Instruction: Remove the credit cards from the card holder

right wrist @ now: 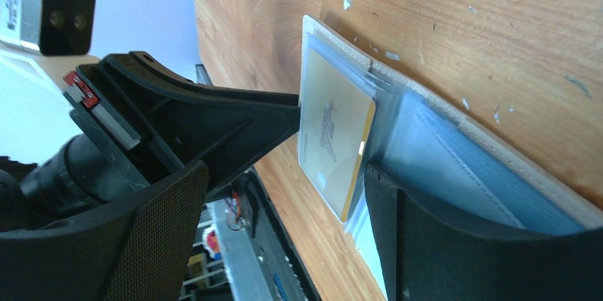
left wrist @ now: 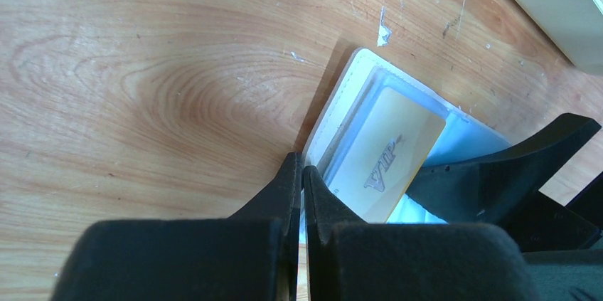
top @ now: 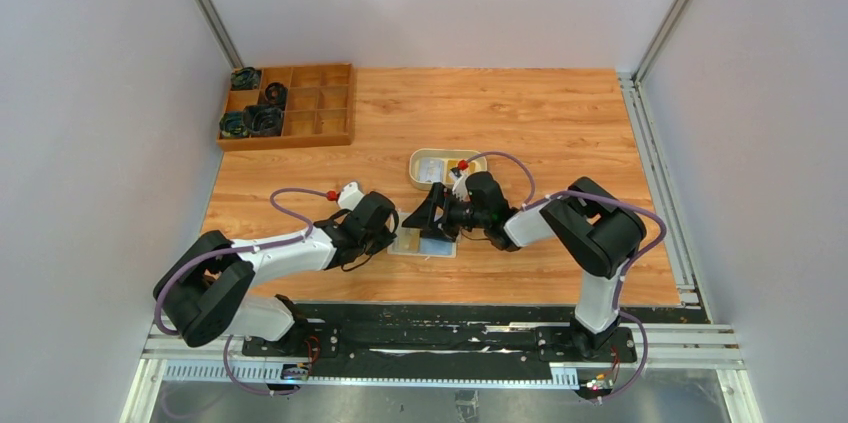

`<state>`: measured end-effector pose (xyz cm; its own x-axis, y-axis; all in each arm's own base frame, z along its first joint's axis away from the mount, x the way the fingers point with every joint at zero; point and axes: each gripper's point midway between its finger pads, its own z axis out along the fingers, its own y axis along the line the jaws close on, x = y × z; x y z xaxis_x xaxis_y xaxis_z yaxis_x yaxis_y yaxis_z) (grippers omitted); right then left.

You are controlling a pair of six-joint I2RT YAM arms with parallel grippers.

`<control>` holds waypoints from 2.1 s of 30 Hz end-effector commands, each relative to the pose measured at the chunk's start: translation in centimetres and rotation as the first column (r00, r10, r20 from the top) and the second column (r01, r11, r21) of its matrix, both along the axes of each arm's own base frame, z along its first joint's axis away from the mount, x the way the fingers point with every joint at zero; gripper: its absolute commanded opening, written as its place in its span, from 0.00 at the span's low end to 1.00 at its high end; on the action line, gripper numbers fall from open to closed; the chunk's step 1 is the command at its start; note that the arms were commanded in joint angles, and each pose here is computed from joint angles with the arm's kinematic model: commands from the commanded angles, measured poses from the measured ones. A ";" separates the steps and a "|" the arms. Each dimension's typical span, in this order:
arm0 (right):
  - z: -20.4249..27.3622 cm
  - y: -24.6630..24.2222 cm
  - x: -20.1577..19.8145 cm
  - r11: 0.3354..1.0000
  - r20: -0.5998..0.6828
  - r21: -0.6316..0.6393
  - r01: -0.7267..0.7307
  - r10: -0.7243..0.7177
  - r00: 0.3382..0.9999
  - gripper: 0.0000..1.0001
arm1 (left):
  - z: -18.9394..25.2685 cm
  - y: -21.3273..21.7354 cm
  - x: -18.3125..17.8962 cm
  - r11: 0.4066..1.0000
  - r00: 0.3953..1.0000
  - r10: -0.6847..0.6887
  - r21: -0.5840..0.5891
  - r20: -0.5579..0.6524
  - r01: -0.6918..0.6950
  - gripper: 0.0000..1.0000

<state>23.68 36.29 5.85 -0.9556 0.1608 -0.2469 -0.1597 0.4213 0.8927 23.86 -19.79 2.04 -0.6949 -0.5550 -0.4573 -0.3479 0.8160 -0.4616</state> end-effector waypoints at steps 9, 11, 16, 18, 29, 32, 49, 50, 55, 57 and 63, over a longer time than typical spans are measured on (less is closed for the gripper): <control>1.3 0.9 -1.0 0.990 -0.059 0.139 -0.019 0.027 0.998 0.82 | -0.1 0.2 -0.2 1.000 1.000 0.001 0.022 -0.003 -0.001 0.00; 2.4 1.0 -0.9 0.987 -0.022 0.162 -0.025 0.029 0.999 0.82 | -0.1 0.2 -0.1 1.000 1.000 0.002 0.021 -0.002 -0.002 0.00; 4.3 1.6 -0.9 0.970 0.043 0.236 -0.053 0.044 0.998 0.78 | -0.2 0.1 -0.2 1.000 1.000 -0.002 0.021 -0.008 0.002 0.00; 4.6 1.8 -1.2 0.964 0.056 0.256 -0.070 0.058 0.997 0.76 | -0.3 0.2 -0.3 1.000 1.000 -0.003 0.024 -0.014 0.004 0.00; 2.8 2.7 -2.8 0.978 0.048 0.142 -0.154 0.149 0.988 0.75 | -0.5 -0.1 -0.2 1.000 1.000 -0.010 0.025 -0.022 0.011 0.00; 1.0 3.2 -2.8 0.983 0.001 0.047 -0.178 0.178 0.984 0.75 | -0.5 -0.1 -0.2 1.000 1.000 -0.012 0.026 -0.023 0.013 0.00; 4.9 5.5 -2.4 0.952 0.094 0.223 -0.209 0.192 0.977 0.72 | -0.5 0.1 -0.2 1.000 1.000 -0.006 0.029 -0.019 0.006 0.00; 5.2 5.6 -2.4 0.948 0.106 0.237 -0.212 0.191 0.976 0.72 | -0.4 0.1 -0.2 1.000 1.000 -0.005 0.028 -0.017 0.005 0.00; 3.9 6.0 -2.7 0.954 0.066 0.193 -0.228 0.219 0.973 0.70 | -0.3 0.2 -0.2 1.000 1.000 -0.002 0.030 -0.015 0.003 0.00; 2.7 6.1 -2.9 0.961 0.033 0.142 -0.238 0.236 0.971 0.69 | -0.3 0.2 -0.2 1.000 1.000 -0.003 0.028 -0.013 0.003 0.00; 1.0 6.0 -3.1 0.965 -0.024 0.043 -0.259 0.261 0.965 0.61 | -0.6 0.5 -0.4 0.999 1.000 0.005 0.040 -0.019 -0.004 0.00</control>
